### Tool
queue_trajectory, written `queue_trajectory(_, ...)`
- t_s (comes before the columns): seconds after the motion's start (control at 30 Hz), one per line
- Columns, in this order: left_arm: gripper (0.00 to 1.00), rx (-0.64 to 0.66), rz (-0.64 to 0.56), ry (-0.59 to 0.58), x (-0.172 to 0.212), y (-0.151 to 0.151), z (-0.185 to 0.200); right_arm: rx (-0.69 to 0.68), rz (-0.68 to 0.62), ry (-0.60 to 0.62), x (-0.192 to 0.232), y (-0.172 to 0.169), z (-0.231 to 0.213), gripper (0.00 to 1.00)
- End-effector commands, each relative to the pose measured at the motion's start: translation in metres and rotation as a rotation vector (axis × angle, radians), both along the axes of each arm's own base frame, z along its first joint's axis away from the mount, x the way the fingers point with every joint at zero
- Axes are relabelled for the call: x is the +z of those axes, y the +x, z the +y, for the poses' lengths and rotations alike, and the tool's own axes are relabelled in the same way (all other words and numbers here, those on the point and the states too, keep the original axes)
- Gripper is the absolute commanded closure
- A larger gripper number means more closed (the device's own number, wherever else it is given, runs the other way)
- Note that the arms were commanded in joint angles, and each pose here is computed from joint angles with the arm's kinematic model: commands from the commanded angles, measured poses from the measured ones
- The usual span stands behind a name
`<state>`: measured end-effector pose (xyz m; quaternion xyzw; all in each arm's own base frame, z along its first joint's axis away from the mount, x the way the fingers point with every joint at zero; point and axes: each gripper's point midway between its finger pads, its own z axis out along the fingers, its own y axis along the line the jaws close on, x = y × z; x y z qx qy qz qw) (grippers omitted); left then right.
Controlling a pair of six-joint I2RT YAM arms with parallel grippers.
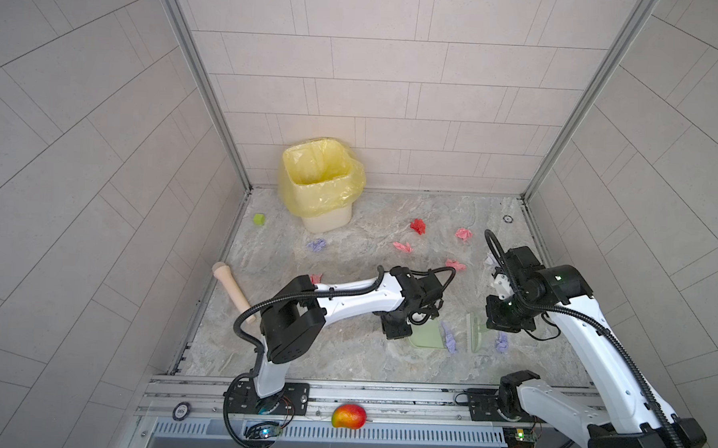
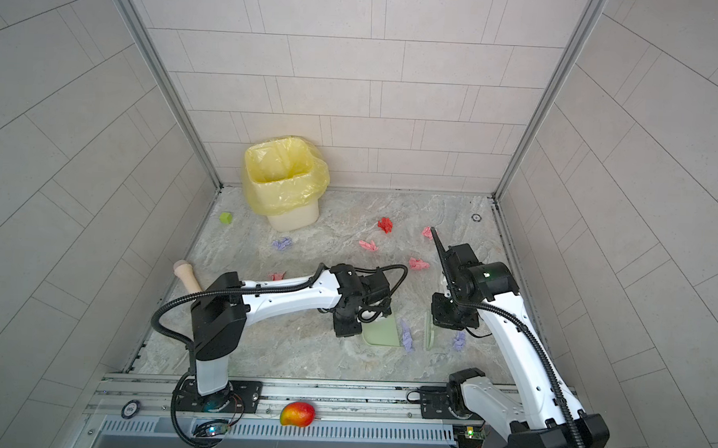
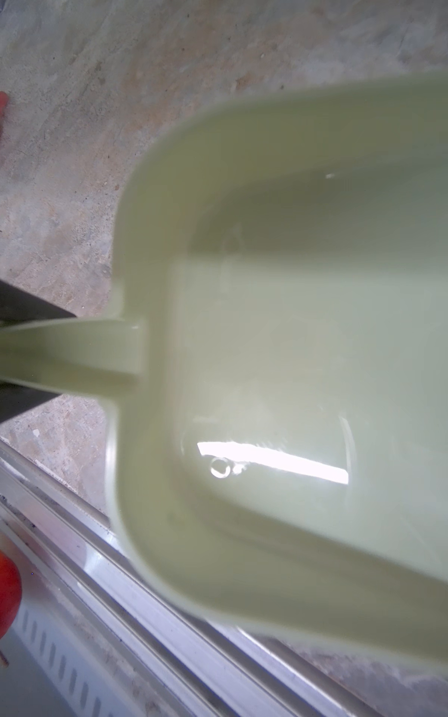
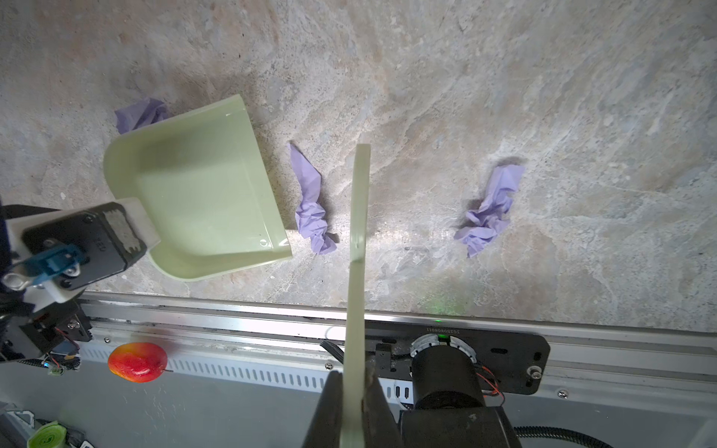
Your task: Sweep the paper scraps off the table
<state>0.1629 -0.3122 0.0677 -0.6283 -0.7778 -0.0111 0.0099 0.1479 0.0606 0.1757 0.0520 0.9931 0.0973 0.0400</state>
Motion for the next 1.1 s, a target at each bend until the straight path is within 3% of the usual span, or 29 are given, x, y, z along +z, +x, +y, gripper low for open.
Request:
queue_trajectory(0.0, 1.0, -0.02, 0.027, 0.027, 0.0, -0.005, -0.002, -0.007, -0.007, 0.007, 0.001, 0.001, 0.002, 1.0)
queue_trajectory(1.07, 1.0, -0.026, 0.032, 0.076, -0.025, -0.007, 0.002, 0.045, 0.056, -0.021, -0.011, 0.005, 0.01, 1.0)
